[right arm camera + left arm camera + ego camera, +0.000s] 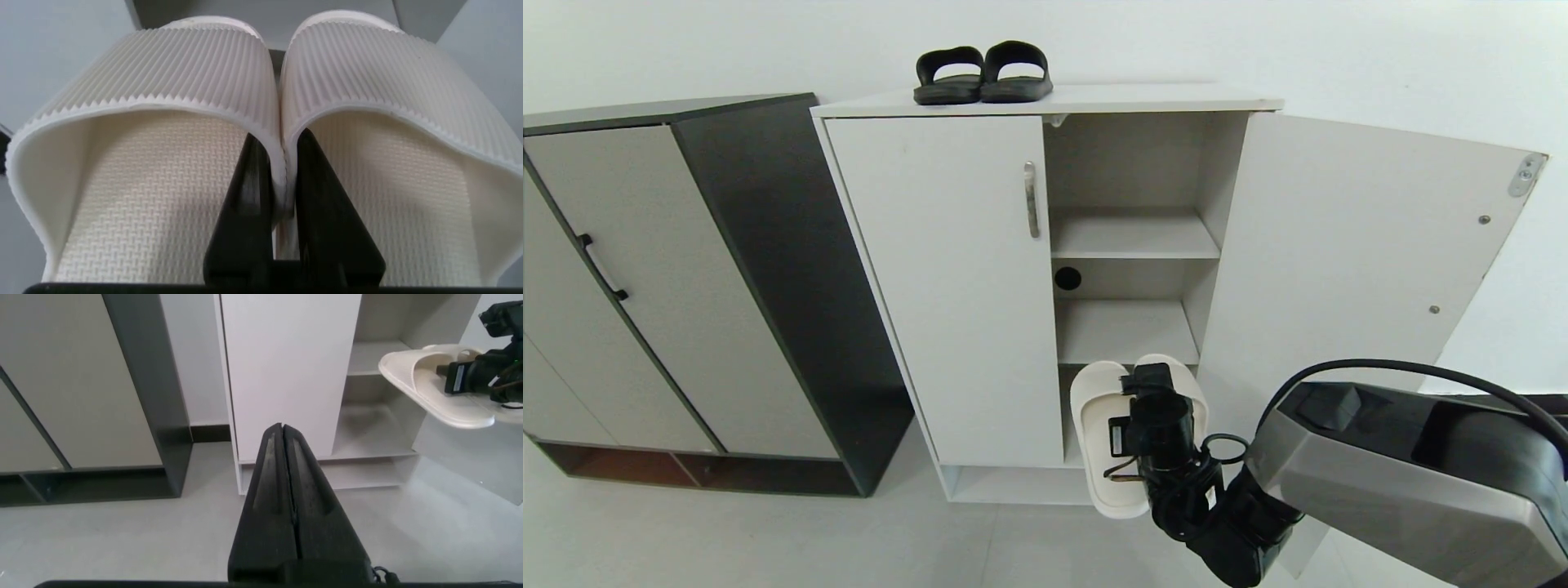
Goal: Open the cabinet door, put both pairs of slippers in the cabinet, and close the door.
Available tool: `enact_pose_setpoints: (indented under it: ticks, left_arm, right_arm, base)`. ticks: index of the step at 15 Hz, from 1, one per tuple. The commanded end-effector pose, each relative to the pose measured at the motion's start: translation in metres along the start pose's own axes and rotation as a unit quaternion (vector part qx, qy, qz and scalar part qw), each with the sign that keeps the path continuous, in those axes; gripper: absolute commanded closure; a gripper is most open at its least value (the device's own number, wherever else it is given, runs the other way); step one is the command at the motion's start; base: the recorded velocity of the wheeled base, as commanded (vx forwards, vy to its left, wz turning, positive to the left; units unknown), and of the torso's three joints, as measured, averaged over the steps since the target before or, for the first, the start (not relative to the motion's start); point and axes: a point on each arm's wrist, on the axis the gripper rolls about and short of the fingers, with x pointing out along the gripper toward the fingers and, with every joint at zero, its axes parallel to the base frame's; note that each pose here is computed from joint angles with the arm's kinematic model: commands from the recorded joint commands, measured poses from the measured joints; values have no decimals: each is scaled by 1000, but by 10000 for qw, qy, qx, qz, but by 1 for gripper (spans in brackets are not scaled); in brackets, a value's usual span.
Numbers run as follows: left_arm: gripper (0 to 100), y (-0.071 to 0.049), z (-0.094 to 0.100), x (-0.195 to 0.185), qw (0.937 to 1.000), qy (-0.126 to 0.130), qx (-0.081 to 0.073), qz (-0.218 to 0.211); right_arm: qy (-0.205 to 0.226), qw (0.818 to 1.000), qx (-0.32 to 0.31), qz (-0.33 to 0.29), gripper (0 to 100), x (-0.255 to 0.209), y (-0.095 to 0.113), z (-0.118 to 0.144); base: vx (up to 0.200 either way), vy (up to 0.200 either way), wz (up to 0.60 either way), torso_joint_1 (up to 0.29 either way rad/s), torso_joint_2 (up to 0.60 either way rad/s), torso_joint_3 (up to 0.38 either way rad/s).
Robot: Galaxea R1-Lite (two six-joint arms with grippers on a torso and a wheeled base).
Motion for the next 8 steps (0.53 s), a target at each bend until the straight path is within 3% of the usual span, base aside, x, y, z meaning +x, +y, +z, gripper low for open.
enact_pose_setpoints:
  ticks: [1,5,8]
  left_arm:
    - [100,0,0,0,10000,7,1,-1]
    - [100,0,0,0,10000,7,1,-1]
    - [100,0,0,0,10000,7,1,7]
  right_arm:
    - [-64,10000,20,-19,100,0,0,3]
    - [-147,9999,69,-38,100,2,-2,6]
    - [-738,9972,-83,32,100,-4,-4,15]
  base:
    - [0,0,0,2,2,-159]
    - [0,0,0,2,1,-192]
    - [0,0,0,4,1,-194]
